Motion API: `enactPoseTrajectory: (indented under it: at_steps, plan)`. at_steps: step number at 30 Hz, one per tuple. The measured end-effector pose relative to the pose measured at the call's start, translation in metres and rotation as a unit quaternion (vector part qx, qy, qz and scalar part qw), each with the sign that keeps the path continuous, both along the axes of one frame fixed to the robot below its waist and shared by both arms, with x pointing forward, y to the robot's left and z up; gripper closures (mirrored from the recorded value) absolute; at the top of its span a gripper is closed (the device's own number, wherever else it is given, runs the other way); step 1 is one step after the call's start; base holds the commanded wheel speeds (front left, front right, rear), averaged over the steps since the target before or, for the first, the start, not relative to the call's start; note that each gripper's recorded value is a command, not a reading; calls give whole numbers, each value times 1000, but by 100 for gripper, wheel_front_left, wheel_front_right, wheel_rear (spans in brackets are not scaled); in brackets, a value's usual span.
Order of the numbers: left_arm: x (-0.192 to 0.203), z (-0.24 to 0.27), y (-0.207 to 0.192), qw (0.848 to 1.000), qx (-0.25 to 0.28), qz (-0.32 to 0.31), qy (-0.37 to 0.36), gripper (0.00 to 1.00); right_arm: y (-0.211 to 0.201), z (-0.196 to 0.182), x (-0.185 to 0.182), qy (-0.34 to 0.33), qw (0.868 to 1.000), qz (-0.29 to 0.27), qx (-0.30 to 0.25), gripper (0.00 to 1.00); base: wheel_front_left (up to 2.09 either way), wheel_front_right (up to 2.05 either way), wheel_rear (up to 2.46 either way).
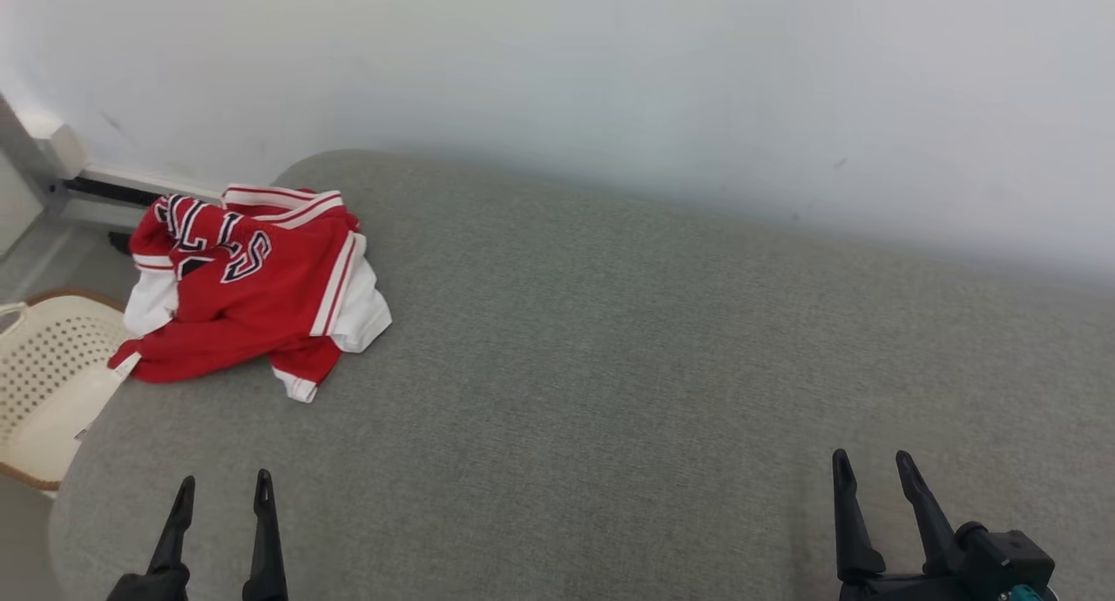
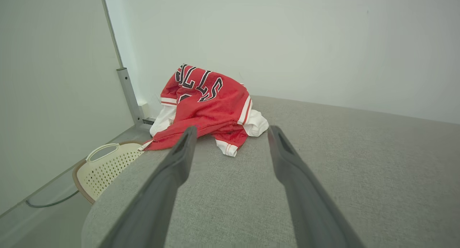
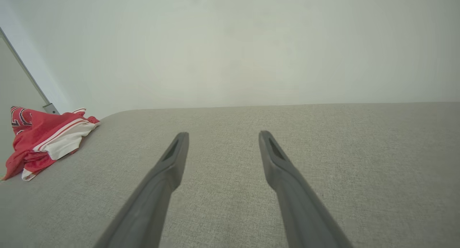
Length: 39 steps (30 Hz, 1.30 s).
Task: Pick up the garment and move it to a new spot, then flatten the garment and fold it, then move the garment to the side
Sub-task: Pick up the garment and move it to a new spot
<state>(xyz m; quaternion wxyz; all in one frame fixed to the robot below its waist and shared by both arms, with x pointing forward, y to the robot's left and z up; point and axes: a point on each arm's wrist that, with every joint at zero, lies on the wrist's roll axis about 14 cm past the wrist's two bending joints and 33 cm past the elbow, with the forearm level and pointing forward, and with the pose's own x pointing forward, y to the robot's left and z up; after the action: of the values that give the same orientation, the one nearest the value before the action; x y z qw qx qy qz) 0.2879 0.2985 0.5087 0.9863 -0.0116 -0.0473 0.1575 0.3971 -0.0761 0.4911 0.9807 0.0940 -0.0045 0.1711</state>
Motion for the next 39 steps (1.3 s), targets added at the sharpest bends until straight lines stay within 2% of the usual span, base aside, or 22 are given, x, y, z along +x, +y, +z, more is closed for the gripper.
enactPoseTrajectory:
  at_steps: [13,23,32,39]
  plan:
    - [-47,-4,37,996,0,85,7,0,64,-6,3,8,996,91,-5,0,0,0,0]
    - [-76,-4,60,989,-1,144,8,0,95,-9,0,11,991,135,-9,0,0,0,0]
    - [-75,-8,64,988,-6,155,14,0,100,-10,2,9,990,142,-9,0,0,0,0]
    - [-47,-1,67,990,-14,142,3,0,94,-6,7,1,991,132,-5,0,0,0,0]
